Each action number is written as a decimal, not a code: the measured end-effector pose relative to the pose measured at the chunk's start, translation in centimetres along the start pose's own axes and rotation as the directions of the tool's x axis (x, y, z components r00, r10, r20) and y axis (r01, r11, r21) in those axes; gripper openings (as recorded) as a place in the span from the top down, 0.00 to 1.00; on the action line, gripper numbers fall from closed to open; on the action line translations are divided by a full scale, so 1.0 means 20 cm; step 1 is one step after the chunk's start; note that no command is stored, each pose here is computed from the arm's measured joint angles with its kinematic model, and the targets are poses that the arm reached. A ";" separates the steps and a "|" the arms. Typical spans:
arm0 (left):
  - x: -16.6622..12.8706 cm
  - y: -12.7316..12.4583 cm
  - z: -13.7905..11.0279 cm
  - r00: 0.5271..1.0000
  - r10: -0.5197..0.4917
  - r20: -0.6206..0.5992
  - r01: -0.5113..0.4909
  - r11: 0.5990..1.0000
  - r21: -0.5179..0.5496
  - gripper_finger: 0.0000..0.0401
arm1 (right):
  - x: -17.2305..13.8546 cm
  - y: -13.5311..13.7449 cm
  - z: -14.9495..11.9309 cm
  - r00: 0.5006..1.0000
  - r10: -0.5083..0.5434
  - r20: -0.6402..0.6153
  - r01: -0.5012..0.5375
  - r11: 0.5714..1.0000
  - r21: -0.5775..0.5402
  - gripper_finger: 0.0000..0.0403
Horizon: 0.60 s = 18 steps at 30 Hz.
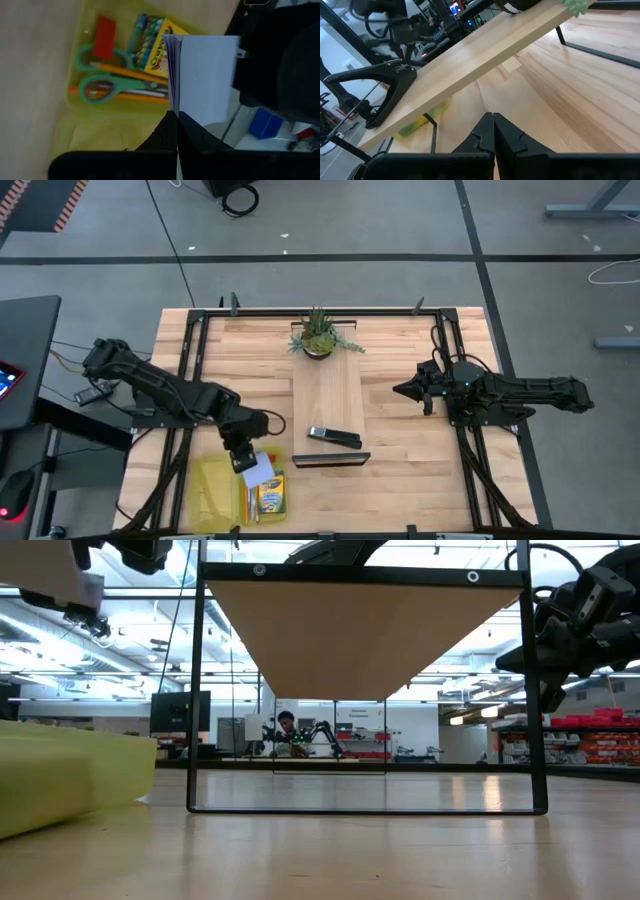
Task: Pack school essentials
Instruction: Put the blue sticky note into the yellow supply box
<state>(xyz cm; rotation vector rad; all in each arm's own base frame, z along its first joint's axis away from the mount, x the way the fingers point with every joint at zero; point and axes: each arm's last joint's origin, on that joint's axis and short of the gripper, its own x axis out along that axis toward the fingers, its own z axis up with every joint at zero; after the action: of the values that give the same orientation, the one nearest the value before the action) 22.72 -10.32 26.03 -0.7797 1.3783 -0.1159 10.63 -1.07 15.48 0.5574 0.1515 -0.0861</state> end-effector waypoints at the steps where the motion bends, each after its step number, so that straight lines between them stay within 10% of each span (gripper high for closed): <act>1: 0.02 -0.01 0.00 1.000 0.003 -0.003 -0.003 1.000 0.010 1.00 | 0.00 0.00 0.00 1.000 0.000 0.000 0.000 1.000 0.000 0.99; 18: 0.40 0.00 0.01 0.966 0.227 -0.125 -0.220 0.973 0.066 1.00 | 0.00 0.00 0.00 1.000 0.000 0.000 0.000 1.000 0.000 0.99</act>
<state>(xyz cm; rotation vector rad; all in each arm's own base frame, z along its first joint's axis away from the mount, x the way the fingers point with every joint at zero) 24.75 -14.30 19.37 -0.5762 1.5734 -0.0262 10.63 -1.07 15.48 0.5574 0.1515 -0.0861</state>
